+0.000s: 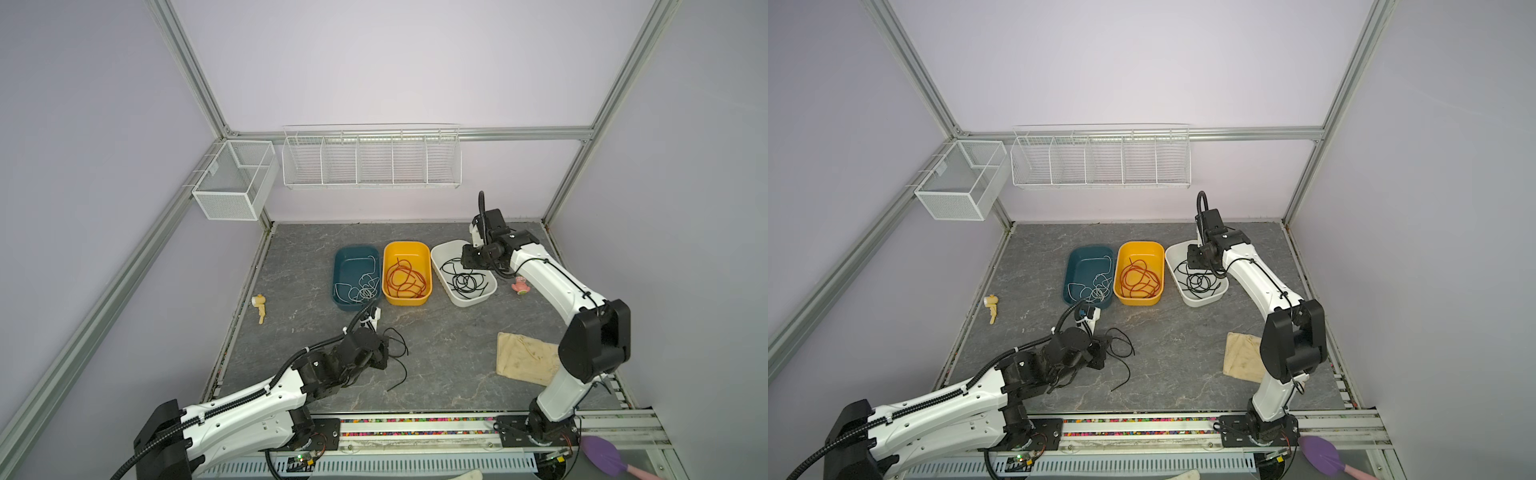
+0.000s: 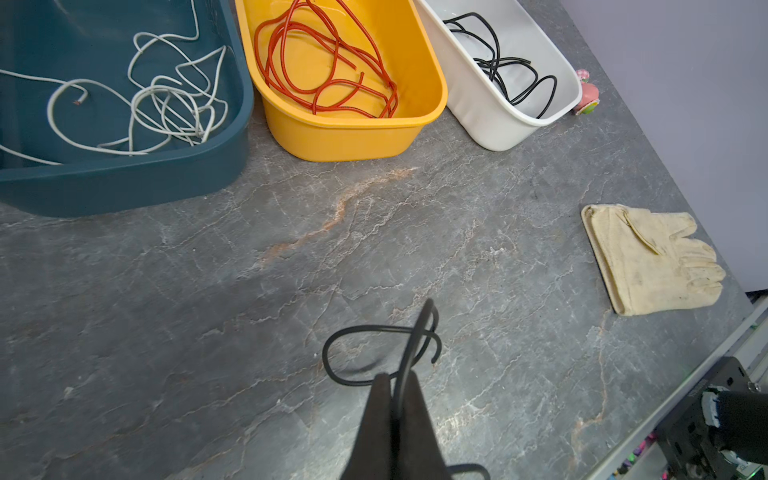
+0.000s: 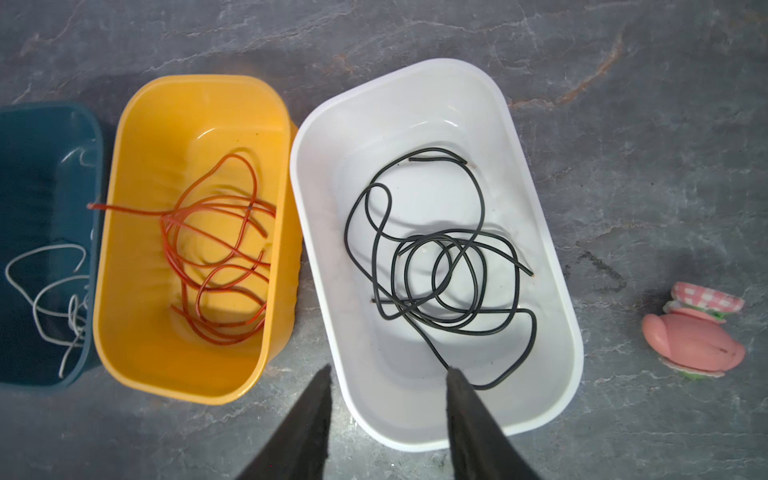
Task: Untangle the cables
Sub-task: 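Open the right gripper and withdraw it from the white tub, then carry the black cable strand with the left gripper over the white tub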
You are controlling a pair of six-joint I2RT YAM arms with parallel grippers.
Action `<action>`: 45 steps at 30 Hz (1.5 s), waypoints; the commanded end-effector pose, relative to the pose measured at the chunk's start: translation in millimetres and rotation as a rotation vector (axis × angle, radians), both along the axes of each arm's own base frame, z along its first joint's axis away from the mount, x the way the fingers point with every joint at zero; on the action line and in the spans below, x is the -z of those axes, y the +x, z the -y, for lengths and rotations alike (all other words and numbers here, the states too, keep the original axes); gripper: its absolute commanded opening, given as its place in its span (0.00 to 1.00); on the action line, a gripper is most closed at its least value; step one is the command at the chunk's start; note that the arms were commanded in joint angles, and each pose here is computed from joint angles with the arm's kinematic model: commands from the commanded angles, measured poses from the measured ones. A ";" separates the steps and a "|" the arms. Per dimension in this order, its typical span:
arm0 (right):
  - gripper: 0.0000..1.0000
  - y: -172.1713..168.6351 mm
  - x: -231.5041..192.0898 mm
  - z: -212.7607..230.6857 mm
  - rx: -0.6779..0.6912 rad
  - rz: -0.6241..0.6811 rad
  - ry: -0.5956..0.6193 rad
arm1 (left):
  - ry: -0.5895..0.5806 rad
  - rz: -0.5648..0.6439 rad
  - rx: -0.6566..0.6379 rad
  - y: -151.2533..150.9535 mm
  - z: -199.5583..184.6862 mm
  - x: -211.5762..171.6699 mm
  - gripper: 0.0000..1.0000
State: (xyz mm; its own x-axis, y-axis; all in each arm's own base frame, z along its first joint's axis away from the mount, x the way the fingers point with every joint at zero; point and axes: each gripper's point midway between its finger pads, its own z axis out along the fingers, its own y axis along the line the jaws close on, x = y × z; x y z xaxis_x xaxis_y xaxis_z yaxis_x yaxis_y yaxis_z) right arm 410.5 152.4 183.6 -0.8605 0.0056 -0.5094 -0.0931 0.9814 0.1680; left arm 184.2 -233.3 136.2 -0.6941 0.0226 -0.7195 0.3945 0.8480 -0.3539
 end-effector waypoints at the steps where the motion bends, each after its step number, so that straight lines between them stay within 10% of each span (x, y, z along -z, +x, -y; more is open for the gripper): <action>1: 0.63 -25.9 -11.1 -4.7 -0.051 0.005 0.024 | 0.015 0.021 -0.002 -0.4 -4.9 -3.5 0.00; 11: 1.00 -106.0 -53.0 0.4 -0.136 0.102 0.076 | 0.038 0.027 0.028 -2.3 -3.9 -9.4 0.00; 45: 0.88 -219.0 -17.5 41.4 -0.164 0.120 0.102 | 0.093 0.173 0.149 18.5 36.2 -136.8 0.00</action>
